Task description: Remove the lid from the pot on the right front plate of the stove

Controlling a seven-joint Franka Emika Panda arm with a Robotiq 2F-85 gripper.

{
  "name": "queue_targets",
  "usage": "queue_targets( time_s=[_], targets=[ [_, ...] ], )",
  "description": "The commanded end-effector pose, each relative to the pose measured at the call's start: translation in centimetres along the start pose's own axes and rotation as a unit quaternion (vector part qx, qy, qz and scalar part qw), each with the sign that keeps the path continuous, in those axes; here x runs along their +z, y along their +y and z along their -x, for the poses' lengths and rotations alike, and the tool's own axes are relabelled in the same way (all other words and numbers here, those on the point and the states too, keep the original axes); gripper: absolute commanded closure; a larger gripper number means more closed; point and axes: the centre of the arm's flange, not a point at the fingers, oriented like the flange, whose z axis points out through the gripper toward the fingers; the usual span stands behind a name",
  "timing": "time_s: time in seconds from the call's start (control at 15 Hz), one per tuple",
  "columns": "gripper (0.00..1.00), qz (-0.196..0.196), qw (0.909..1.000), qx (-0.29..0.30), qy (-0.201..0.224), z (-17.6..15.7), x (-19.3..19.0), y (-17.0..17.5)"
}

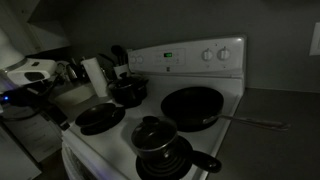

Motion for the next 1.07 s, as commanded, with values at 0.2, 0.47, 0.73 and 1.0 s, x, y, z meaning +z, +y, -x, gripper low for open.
queue_targets(
  time_s=[0.2, 0.47, 0.73, 1.0],
  targets=[
    [0.00, 0.019, 0.9986, 0.048, -0.004, -2.5, -0.3, 3.2],
    [0.00, 0.015, 0.9991, 0.037, -0.012, -3.4, -1.6, 6.5],
    [0.00, 0.000, 1.0000, 0.000, 0.000, 0.0, 0.0, 0.0],
    [0.00, 0.018, 0.9998, -0.003, 0.000, -0.8, 0.0, 1.4]
  ],
)
